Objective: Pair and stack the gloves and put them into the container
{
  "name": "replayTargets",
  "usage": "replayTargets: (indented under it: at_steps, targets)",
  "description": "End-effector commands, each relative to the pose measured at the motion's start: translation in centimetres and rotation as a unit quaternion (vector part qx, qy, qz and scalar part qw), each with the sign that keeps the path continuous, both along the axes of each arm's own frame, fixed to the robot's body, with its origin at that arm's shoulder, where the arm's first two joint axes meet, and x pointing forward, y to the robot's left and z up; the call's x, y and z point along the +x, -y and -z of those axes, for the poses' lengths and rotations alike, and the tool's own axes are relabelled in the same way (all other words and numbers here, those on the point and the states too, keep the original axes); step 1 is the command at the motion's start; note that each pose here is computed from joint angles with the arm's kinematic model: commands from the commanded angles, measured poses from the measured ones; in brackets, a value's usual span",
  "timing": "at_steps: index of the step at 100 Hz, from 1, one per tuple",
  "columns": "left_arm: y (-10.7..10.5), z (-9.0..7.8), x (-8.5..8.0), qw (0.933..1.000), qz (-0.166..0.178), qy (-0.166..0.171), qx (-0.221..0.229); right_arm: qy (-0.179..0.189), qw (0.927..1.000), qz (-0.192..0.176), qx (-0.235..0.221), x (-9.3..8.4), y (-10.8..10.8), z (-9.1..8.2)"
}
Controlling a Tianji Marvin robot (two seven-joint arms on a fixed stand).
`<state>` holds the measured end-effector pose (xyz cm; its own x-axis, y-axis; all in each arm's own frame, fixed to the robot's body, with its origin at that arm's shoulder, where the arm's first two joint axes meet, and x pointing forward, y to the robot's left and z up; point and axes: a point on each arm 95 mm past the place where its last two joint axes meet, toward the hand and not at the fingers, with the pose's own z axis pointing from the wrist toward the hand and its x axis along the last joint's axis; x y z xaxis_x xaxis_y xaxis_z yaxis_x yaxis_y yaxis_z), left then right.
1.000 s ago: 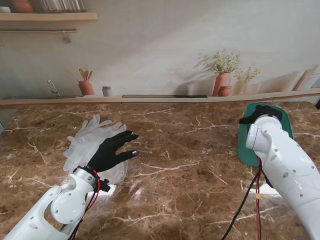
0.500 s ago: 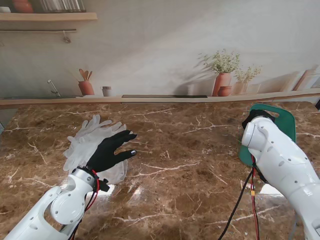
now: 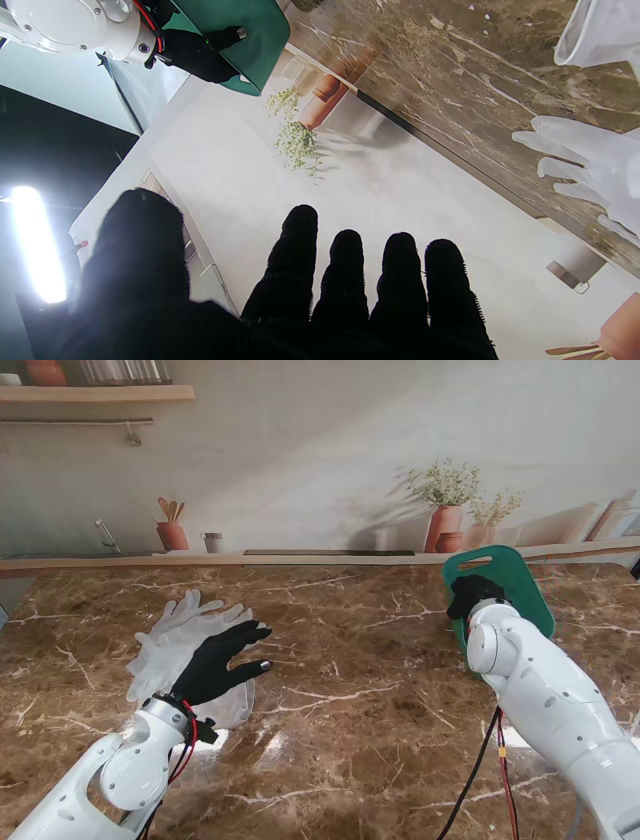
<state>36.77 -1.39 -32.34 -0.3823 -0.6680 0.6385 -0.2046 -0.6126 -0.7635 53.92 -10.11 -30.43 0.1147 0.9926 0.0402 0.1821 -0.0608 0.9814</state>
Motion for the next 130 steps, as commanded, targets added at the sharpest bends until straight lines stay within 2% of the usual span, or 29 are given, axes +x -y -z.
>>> replayTargets:
  at_steps: [1, 15, 29, 46, 61, 75, 92, 100, 108, 130]
  targets:
    - [0.1, 0.1, -0.4, 1.0, 0.0, 0.0, 0.0, -0.029, 0.9989, -0.035, 0.014, -0.6, -2.5, 0.6]
    - [-0.1, -0.1, -0.5, 1.0, -0.002, 0.003, 0.001, -0.049, 0.9928, -0.108, 0.019, -0.9, -4.9, -0.4]
    - [-0.1, -0.2, -0.5, 1.0, -0.003, 0.007, 0.001, -0.065, 0.9797, -0.189, 0.017, -0.8, -7.2, -1.5]
    - [-0.1, -0.2, -0.5, 0.9999, -0.003, 0.009, 0.002, -0.055, 0.9615, -0.269, 0.01, -0.2, -10.0, -2.5]
    - [-0.2, -0.2, -0.5, 0.9999, -0.004, 0.011, 0.004, -0.03, 0.9445, -0.327, 0.004, 0.4, -12.4, -3.1]
    - [-0.4, -0.3, -0.6, 0.9999, -0.005, 0.012, 0.007, -0.02, 0.9237, -0.383, -0.003, 0.7, -14.3, -3.2]
    - [-0.7, -0.5, -0.7, 0.9998, -0.007, 0.014, 0.01, -0.025, 0.8896, -0.456, -0.009, 1.0, -16.0, -2.8]
    - [-0.7, -0.5, -0.8, 0.9998, -0.008, 0.015, 0.011, -0.027, 0.877, -0.48, -0.012, 1.0, -16.8, -2.7]
    - [-0.8, -0.5, -0.8, 0.9998, -0.008, 0.015, 0.012, -0.026, 0.8688, -0.494, -0.011, 0.8, -17.5, -2.8]
    - [-0.8, -0.5, -0.9, 0.9998, -0.01, 0.014, 0.012, -0.024, 0.8622, -0.506, -0.01, 0.6, -18.9, -2.9]
